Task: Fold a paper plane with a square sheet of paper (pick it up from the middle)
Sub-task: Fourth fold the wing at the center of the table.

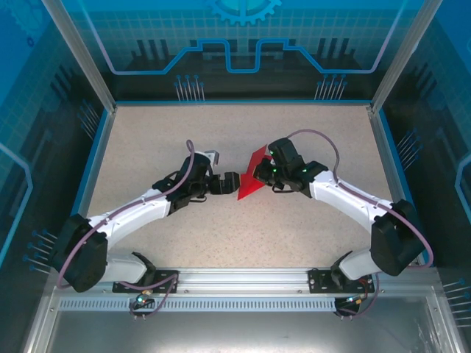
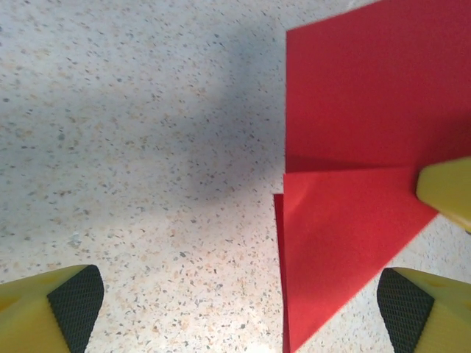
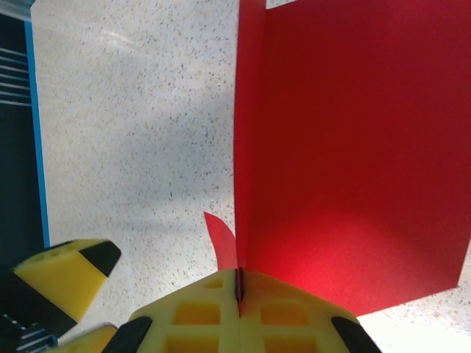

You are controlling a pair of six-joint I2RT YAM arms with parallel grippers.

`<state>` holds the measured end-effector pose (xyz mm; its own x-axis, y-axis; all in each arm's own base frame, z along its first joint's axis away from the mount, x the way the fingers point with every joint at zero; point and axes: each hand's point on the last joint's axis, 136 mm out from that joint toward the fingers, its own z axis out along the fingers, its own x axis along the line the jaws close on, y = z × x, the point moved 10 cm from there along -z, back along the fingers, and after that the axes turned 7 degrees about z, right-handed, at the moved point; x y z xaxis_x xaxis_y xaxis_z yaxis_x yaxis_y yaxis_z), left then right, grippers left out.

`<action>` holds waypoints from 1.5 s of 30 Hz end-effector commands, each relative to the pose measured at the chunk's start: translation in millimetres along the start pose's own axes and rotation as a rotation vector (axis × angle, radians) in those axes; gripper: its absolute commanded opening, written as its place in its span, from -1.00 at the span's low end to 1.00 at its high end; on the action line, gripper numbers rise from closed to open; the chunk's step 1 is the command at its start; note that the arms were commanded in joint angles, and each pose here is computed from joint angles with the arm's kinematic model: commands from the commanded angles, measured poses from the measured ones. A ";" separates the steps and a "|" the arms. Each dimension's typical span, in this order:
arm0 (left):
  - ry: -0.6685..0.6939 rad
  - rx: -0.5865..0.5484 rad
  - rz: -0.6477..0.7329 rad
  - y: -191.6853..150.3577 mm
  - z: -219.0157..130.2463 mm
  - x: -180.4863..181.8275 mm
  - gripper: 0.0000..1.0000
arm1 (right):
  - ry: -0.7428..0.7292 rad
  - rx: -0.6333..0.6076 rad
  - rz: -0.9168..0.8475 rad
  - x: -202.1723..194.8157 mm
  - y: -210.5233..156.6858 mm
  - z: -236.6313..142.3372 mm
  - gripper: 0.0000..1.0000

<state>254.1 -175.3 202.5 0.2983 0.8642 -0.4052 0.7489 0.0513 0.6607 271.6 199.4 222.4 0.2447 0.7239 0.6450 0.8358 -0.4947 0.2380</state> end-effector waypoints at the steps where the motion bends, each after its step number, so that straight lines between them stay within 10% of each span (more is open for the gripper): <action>1: -0.133 -0.046 0.141 -5.9 4.5 -7.0 0.97 | -0.119 0.009 0.101 -16.6 -6.3 17.8 -1.00; 23: -0.309 -0.118 0.682 -58.8 78.7 -21.2 0.52 | -0.313 0.169 0.433 -48.8 -18.6 53.2 -1.00; 45: -0.305 -0.135 0.768 -80.3 92.7 -8.2 -0.16 | -0.306 0.235 0.516 -56.5 -10.3 52.2 -1.00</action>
<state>246.3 -231.5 95.4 0.8507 0.5255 0.0120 0.2448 -0.4164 0.8756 272.6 190.6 145.5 0.7175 0.5590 0.4155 0.6717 -0.7132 -0.2005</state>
